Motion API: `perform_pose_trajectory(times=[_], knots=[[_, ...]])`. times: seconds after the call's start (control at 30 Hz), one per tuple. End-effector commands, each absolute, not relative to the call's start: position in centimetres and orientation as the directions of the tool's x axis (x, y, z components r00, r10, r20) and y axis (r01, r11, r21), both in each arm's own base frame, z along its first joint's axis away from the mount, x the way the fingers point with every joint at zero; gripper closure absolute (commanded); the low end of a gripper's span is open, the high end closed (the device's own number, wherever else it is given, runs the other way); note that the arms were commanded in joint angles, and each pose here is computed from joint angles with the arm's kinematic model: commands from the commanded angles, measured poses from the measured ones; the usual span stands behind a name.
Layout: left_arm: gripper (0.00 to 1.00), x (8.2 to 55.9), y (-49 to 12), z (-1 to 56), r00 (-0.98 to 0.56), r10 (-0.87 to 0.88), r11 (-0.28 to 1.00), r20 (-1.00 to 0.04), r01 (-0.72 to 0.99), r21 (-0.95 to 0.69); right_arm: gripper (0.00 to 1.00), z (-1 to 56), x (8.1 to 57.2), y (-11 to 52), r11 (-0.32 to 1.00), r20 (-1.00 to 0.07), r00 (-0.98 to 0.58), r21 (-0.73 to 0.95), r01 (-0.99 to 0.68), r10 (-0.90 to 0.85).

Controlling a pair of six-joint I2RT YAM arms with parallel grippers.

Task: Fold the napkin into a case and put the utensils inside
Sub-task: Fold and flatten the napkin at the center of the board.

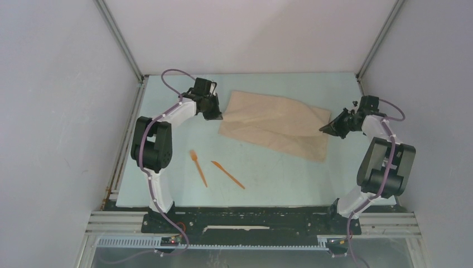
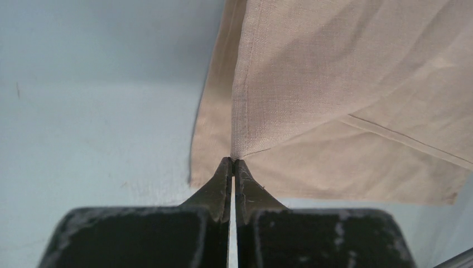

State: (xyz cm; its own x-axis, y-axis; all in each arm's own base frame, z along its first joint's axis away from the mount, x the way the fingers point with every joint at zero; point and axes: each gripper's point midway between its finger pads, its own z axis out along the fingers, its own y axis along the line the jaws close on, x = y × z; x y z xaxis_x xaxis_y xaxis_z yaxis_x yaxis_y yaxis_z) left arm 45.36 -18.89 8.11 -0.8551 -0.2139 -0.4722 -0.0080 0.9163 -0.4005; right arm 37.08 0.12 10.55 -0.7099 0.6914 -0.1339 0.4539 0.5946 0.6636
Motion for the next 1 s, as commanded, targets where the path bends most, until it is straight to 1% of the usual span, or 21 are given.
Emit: perform_pose_trajectory(times=[0.0, 0.17, 0.43, 0.63, 0.97], knots=[[1.00, 43.7, -17.6, 9.1, -0.848, -0.174, 0.931, -0.500, 0.023, -0.364, 1.00, 8.7, 34.3, -0.8, 0.637, -0.157, -0.726, 0.623, 0.453, 0.670], [1.00, 42.4, -16.0, 7.9, -0.868, -0.123, 0.960, -0.481, 0.018, -0.278, 1.00, 7.3, 32.0, -1.0, 0.652, -0.151, -0.728, 0.590, 0.476, 0.668], [1.00, 41.1, -16.2, 6.3, -0.893, -0.096, 0.962, -0.440, 0.029, -0.270, 1.00, 4.7, 30.4, -1.2, 0.647, -0.109, -0.726, 0.557, 0.521, 0.679], [1.00, 41.5, -15.8, 6.4, -0.889, -0.074, 0.971, -0.451, 0.038, -0.234, 1.00, 4.3, 29.7, -2.8, 0.641, -0.128, -0.691, 0.520, 0.565, 0.712], [1.00, 42.6, -16.6, 5.6, -0.900, -0.068, 0.966, -0.431, 0.049, -0.255, 1.00, 3.1, 29.8, -3.5, 0.629, -0.113, -0.676, 0.502, 0.594, 0.728]])
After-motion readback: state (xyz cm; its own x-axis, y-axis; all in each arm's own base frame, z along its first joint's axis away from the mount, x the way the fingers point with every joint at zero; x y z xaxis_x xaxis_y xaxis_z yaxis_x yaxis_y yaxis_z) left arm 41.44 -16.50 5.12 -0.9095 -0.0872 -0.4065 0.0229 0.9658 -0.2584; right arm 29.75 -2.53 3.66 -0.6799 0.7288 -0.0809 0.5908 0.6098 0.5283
